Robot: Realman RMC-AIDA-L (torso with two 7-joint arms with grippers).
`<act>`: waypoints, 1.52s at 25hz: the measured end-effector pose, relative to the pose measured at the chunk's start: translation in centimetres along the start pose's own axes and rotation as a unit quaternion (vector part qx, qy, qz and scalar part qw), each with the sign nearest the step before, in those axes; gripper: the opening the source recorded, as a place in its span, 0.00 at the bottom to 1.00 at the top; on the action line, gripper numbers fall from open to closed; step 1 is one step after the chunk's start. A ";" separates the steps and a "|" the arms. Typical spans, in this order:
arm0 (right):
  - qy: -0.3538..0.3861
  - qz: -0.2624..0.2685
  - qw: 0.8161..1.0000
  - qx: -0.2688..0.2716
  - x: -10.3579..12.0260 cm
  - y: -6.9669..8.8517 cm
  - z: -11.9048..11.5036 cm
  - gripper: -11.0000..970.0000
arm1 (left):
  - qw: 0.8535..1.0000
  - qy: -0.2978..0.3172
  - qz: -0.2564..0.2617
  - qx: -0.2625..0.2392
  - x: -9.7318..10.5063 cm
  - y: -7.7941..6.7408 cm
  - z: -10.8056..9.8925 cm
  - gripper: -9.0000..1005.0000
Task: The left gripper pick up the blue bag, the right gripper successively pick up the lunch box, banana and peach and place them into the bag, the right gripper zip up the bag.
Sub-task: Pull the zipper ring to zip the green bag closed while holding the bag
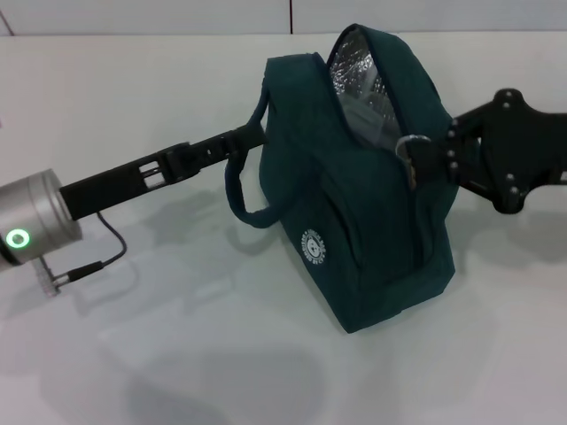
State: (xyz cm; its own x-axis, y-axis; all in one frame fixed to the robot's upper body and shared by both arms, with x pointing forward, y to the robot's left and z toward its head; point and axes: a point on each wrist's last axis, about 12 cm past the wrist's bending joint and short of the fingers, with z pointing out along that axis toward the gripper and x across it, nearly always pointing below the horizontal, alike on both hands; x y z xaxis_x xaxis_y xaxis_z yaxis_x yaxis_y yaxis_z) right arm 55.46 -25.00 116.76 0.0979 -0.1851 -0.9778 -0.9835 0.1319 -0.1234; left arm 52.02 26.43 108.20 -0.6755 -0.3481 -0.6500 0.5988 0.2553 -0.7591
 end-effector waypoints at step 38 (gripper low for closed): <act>-0.005 -0.007 0.998 -0.061 -1.6 -1.4 9.0 0.02 | 0.997 0.046 0.065 -0.014 0.1 -0.7 -4.5 0.89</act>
State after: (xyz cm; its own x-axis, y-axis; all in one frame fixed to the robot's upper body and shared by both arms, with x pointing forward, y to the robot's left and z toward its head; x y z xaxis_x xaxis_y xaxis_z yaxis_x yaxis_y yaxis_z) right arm 58.00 -16.16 116.97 0.1121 -0.1766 -0.9779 -0.9932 0.0095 -0.1156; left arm 49.62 30.23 108.56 -0.6304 -0.2273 -0.7422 0.6720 0.3188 -0.6684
